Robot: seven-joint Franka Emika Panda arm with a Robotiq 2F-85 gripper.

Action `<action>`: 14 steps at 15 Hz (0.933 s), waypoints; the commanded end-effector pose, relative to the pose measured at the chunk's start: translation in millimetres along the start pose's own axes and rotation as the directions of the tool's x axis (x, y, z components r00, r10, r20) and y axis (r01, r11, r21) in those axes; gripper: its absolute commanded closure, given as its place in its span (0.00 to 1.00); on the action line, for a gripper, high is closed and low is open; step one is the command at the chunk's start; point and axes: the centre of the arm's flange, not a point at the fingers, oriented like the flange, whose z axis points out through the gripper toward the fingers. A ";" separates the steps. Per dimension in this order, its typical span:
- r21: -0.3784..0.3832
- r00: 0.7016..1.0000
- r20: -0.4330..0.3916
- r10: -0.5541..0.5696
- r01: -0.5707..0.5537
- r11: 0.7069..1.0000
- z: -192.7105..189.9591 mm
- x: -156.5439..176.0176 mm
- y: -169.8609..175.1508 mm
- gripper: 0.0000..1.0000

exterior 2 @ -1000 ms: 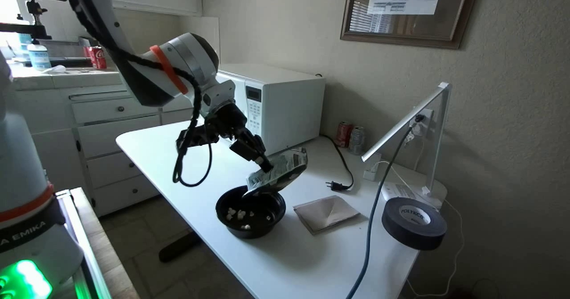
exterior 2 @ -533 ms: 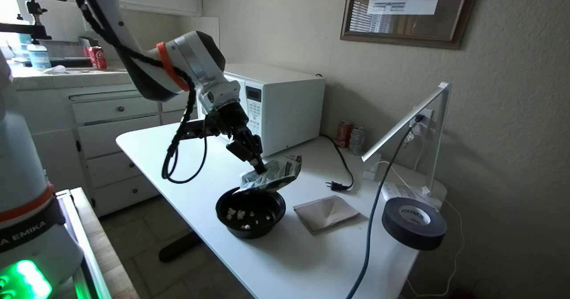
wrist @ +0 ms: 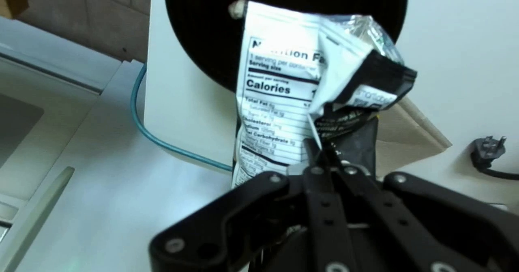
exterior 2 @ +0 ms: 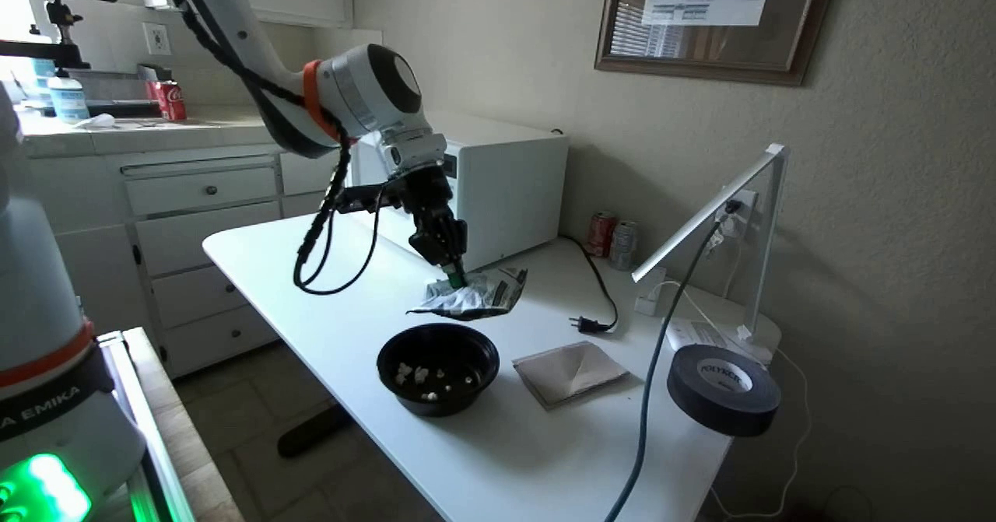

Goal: Pour out the contents of the packet into the bowl

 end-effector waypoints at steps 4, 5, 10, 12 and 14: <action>0.073 0.984 0.177 0.038 -0.051 0.996 6.6 16.6 -48.5 1.00; 0.088 0.980 0.195 0.032 -0.050 0.995 8.2 18.3 -56.5 1.00; 0.166 0.978 0.206 0.009 -0.045 0.985 24.2 19.4 -93.6 1.00; 0.181 0.977 0.215 0.003 -0.043 0.983 30.8 20.9 -106.3 1.00; 0.192 0.975 0.224 -0.005 -0.039 0.981 37.8 21.9 -116.5 1.00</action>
